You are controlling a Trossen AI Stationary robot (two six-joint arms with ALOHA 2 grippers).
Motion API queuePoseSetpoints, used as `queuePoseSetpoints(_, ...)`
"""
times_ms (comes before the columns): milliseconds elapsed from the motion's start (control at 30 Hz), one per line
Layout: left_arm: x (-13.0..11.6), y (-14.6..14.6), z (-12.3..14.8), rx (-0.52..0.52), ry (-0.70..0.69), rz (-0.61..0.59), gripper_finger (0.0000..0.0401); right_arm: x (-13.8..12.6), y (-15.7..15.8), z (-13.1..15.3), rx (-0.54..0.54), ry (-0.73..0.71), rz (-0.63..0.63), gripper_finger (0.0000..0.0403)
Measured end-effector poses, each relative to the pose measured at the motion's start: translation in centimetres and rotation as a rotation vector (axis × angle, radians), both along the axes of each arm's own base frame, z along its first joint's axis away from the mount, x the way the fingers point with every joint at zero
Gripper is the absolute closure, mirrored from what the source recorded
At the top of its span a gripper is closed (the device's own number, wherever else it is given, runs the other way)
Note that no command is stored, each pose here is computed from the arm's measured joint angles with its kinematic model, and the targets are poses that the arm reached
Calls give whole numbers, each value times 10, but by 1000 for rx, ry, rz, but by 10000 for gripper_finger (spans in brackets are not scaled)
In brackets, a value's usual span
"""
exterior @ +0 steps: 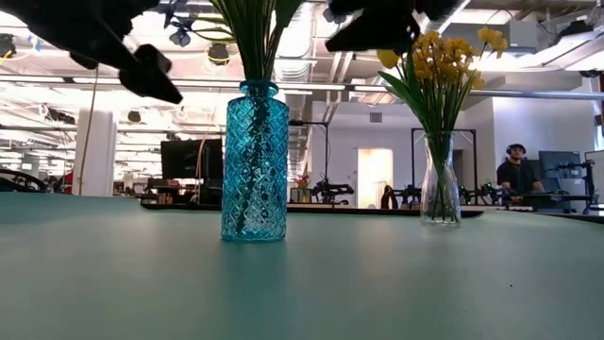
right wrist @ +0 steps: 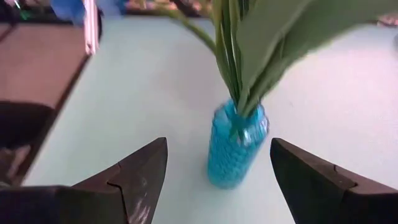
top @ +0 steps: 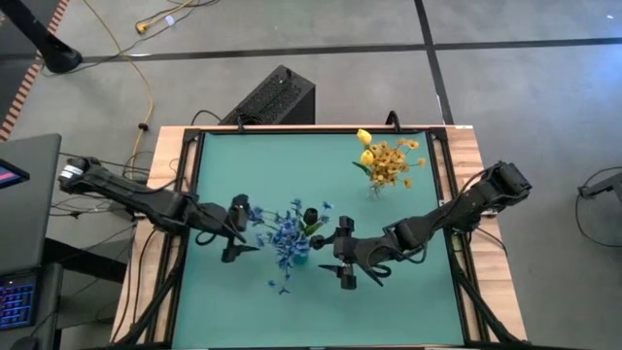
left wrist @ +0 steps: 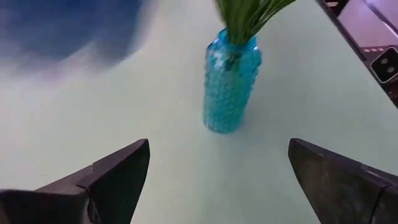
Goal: Sort flowers into vase by color
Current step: Return to home Position
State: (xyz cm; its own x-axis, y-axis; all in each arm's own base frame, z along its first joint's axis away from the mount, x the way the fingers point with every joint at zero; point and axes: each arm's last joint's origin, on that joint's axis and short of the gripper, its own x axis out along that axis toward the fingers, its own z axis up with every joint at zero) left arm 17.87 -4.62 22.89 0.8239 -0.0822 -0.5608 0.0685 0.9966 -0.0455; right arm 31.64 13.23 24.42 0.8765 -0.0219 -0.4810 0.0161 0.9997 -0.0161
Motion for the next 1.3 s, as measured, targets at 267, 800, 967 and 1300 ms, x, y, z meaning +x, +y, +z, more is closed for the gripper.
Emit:
queuePoseSetpoints(267, -31, 12, 10, 3, 8, 118, 30, -10, -12, 1, 17, 92, -62, 100)
queuePoseSetpoints(800, -75, 31, 10, 109, -283, 292, 30, -65, -67, 9, -5, 17, -165, 113)
queuePoseSetpoints(967, -77, 30, -7, 68, -478, 243, 30, -85, -91, -5, 65, -129, -205, 113)
queuePoseSetpoints(1300, -85, 38, -29, 52, -599, 291, 30, -125, -116, -39, 153, -277, -235, 132)
